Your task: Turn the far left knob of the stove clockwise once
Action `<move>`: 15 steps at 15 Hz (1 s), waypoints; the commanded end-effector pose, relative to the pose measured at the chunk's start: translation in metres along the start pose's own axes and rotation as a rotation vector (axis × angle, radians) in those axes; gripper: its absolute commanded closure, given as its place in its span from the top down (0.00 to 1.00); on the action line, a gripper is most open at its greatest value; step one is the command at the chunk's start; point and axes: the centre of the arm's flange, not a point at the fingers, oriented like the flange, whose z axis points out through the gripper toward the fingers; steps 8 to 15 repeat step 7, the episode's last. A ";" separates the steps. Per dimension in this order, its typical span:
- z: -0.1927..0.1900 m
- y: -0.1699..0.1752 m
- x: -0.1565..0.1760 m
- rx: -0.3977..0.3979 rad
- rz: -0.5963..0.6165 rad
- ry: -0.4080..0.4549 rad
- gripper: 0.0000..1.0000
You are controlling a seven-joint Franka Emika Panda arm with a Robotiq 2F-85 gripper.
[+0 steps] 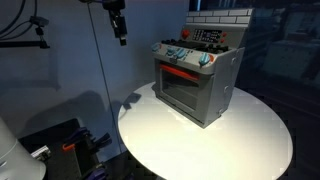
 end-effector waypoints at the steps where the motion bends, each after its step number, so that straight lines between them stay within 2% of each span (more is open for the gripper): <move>1: -0.013 0.005 -0.001 -0.034 -0.026 -0.004 1.00; 3: -0.003 0.002 -0.002 -0.019 -0.007 0.000 1.00; 15: -0.003 0.003 -0.002 -0.022 -0.009 0.000 1.00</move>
